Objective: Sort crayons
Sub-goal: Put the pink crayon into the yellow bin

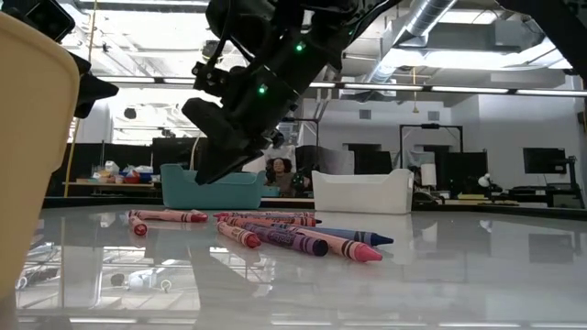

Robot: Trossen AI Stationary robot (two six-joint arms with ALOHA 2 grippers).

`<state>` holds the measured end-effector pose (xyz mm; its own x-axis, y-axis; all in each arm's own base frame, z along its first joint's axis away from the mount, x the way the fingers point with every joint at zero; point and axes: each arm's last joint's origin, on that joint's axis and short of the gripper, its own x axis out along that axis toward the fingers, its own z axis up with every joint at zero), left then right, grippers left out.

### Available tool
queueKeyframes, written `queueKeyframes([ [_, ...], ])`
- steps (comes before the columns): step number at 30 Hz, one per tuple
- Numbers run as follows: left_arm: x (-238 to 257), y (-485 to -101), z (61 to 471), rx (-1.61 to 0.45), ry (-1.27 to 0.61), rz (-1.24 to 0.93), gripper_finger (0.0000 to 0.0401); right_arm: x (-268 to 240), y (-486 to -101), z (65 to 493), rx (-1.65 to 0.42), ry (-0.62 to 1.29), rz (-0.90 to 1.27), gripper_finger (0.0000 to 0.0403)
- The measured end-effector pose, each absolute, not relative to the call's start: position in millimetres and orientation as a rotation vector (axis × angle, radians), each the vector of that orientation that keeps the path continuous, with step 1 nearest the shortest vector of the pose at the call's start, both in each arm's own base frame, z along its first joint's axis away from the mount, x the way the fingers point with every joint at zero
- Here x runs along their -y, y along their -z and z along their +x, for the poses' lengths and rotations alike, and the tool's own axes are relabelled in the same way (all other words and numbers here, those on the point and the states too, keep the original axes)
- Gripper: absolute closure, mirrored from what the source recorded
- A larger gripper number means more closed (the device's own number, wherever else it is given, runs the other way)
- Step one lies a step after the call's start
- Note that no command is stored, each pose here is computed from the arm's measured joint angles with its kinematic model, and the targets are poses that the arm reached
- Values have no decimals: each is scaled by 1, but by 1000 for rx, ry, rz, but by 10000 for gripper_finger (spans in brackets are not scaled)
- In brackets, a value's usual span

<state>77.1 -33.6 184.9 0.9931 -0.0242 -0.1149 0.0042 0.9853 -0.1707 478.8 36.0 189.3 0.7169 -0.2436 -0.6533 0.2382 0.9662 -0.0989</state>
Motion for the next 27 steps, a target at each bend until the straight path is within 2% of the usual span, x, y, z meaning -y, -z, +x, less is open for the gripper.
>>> queueKeyframes([
  [14, 34, -185, 77, -117, 14, -164, 173, -32, -192, 481, -684, 331, 13, 330],
  [20, 33, -185, 77, -117, 12, -152, 173, -33, -168, 489, -684, 330, 11, 330],
  [27, 33, -185, 77, -120, 2, -161, 173, -34, -166, 489, -687, 339, 6, 330],
])
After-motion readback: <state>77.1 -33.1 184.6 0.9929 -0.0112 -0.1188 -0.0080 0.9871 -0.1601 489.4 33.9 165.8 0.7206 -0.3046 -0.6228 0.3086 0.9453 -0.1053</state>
